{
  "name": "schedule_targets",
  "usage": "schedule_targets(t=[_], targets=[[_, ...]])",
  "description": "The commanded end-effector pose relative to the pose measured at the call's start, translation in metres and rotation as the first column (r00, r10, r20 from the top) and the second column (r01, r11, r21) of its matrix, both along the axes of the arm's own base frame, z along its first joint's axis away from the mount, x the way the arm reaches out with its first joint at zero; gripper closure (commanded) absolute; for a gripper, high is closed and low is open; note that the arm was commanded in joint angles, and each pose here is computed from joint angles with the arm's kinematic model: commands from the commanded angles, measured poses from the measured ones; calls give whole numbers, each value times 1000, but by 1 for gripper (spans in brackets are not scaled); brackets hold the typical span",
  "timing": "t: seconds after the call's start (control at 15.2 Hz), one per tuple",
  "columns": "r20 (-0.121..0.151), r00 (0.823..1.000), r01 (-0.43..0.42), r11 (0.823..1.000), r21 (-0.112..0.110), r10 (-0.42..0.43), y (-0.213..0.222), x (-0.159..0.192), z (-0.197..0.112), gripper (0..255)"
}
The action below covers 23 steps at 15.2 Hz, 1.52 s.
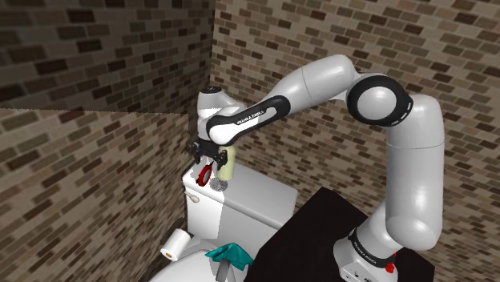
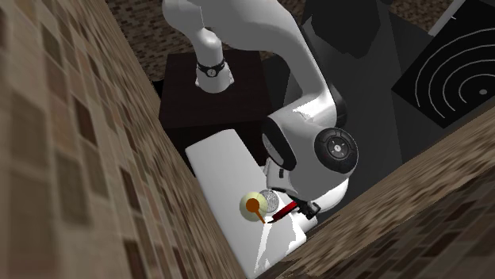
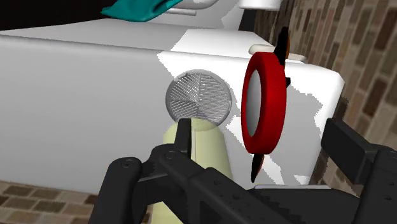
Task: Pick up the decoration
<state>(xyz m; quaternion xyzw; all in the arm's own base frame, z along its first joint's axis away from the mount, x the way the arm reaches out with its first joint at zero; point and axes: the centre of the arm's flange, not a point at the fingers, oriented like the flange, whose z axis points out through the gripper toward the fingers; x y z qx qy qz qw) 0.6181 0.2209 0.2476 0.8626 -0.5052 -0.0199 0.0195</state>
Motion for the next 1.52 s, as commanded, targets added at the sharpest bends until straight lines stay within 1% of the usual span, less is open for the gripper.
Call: schedule_targets(t=[0.0, 0.07, 0.53, 0.66, 0.73, 1.32, 1.45], targets=[[2, 998, 58, 998, -1, -58, -1, 22, -18, 0], [2, 998, 62, 998, -1, -62, -1, 24, -19, 0], [2, 998, 62, 998, -1, -62, -1, 24, -59, 0], [2, 998, 62, 998, -1, -62, -1, 24, -59, 0], [2, 998, 62, 998, -1, -62, -1, 23, -59, 255], [2, 998, 62, 998, -1, -62, -1, 24, -59, 255], [2, 998, 62, 998, -1, -62, -1, 24, -49, 255]])
